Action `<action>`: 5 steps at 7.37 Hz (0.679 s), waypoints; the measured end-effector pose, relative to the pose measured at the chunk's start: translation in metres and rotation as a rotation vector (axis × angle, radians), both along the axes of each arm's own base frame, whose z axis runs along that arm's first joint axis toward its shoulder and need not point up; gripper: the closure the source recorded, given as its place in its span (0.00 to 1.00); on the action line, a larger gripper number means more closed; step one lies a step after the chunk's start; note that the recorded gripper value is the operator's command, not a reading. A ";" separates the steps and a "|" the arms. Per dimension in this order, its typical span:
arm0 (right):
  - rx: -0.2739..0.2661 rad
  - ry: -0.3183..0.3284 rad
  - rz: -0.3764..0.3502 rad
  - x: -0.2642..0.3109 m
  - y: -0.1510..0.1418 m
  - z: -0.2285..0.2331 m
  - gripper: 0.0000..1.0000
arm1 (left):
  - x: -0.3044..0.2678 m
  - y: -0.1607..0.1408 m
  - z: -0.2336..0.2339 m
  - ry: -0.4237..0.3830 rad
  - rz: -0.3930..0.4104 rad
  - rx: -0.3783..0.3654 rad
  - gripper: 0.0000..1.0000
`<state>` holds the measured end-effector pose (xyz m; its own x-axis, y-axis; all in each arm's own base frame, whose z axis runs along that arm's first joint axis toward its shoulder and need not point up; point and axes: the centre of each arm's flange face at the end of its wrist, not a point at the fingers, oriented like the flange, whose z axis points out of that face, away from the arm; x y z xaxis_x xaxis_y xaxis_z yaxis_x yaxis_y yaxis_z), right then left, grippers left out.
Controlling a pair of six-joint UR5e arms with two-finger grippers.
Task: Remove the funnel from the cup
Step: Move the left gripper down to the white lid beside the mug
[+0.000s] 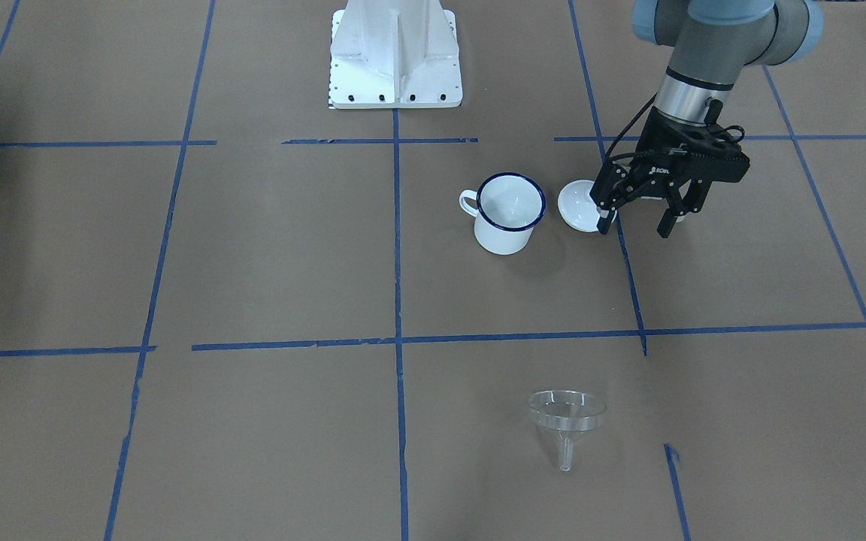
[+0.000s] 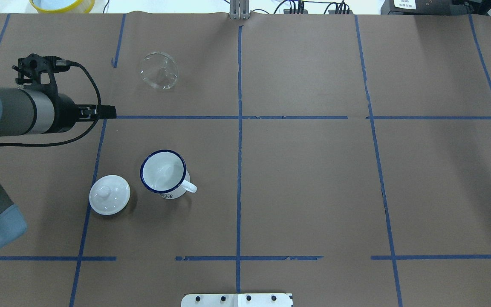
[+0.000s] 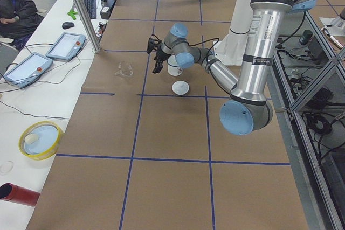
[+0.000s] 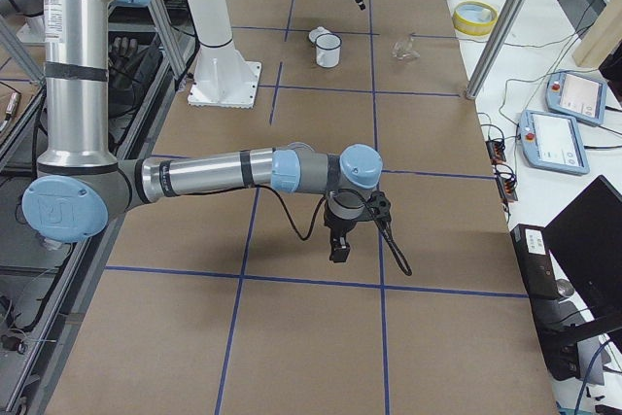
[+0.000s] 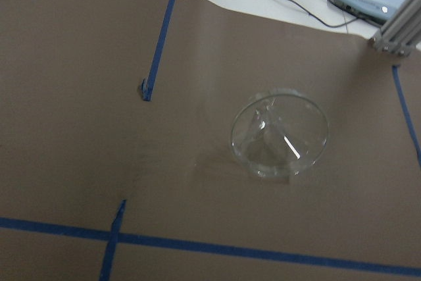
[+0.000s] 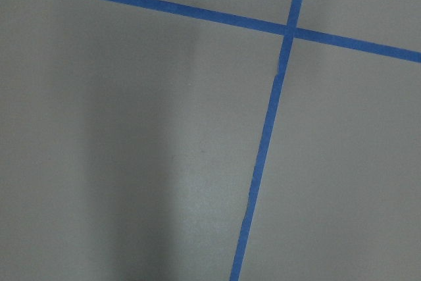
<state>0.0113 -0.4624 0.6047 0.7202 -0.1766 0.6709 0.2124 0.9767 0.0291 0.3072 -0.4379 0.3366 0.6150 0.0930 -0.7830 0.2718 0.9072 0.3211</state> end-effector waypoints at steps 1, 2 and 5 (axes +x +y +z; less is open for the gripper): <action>0.000 0.000 0.000 0.000 0.000 0.000 0.00 | -0.007 0.012 0.017 -0.024 0.078 -0.006 0.00; 0.000 0.000 0.000 0.000 0.000 0.000 0.00 | -0.002 0.025 0.035 -0.046 0.135 -0.030 0.00; 0.000 0.000 0.000 0.000 0.000 0.000 0.00 | 0.047 0.059 0.060 -0.056 0.215 -0.130 0.00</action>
